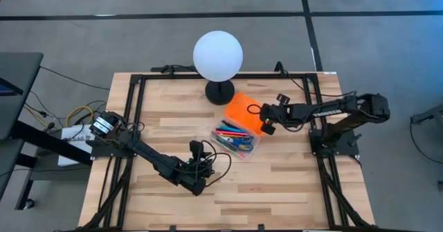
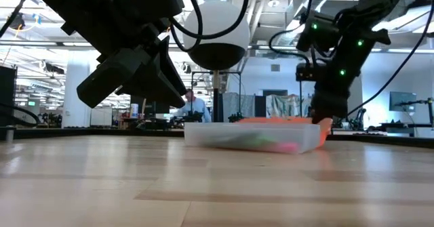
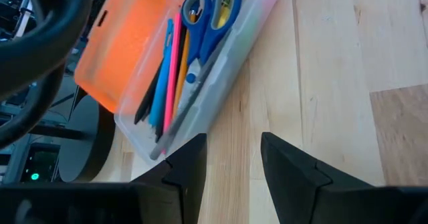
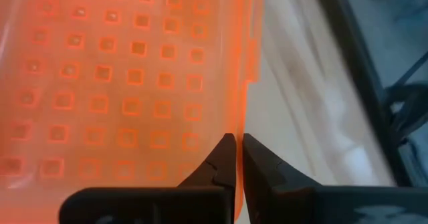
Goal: Pick & place school supplies into a supply box
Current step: Close the orange supply box
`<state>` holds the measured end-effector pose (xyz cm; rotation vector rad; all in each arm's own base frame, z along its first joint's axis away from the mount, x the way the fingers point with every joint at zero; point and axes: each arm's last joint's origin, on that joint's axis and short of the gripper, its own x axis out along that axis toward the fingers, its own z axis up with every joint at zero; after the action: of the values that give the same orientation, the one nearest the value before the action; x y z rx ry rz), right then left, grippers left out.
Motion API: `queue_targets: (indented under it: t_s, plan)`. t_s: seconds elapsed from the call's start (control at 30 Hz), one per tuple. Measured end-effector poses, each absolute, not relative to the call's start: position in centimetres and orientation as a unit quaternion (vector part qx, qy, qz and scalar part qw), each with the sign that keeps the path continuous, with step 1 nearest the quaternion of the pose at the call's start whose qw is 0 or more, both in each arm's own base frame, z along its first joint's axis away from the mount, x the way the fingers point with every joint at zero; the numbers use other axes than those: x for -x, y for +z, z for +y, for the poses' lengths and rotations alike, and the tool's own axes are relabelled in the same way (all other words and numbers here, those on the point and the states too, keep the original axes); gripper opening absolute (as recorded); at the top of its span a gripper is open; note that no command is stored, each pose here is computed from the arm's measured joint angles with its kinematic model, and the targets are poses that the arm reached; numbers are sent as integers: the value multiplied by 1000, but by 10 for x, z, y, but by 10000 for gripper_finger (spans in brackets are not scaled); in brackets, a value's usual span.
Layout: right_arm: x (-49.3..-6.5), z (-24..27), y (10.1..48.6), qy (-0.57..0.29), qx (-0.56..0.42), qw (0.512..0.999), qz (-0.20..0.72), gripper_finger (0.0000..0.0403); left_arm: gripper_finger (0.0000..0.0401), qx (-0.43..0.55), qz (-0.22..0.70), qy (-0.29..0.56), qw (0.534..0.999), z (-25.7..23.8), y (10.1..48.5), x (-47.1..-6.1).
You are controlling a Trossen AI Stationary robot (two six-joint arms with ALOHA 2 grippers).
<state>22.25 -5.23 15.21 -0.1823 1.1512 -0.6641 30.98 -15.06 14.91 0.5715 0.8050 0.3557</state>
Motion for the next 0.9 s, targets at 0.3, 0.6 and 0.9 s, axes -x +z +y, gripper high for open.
queue_targets:
  t_s: [0.3,0.6,0.9]
  plan:
    - [-243,-27,180,-285,151,800,507,1,137,-273,384,170,865,-151,149,-310]
    - [-253,4,200,-265,198,813,479,1,137,-273,384,170,866,-151,149,-310]
    - [-254,27,204,-237,225,825,462,0,137,-249,383,181,871,-147,149,-312]
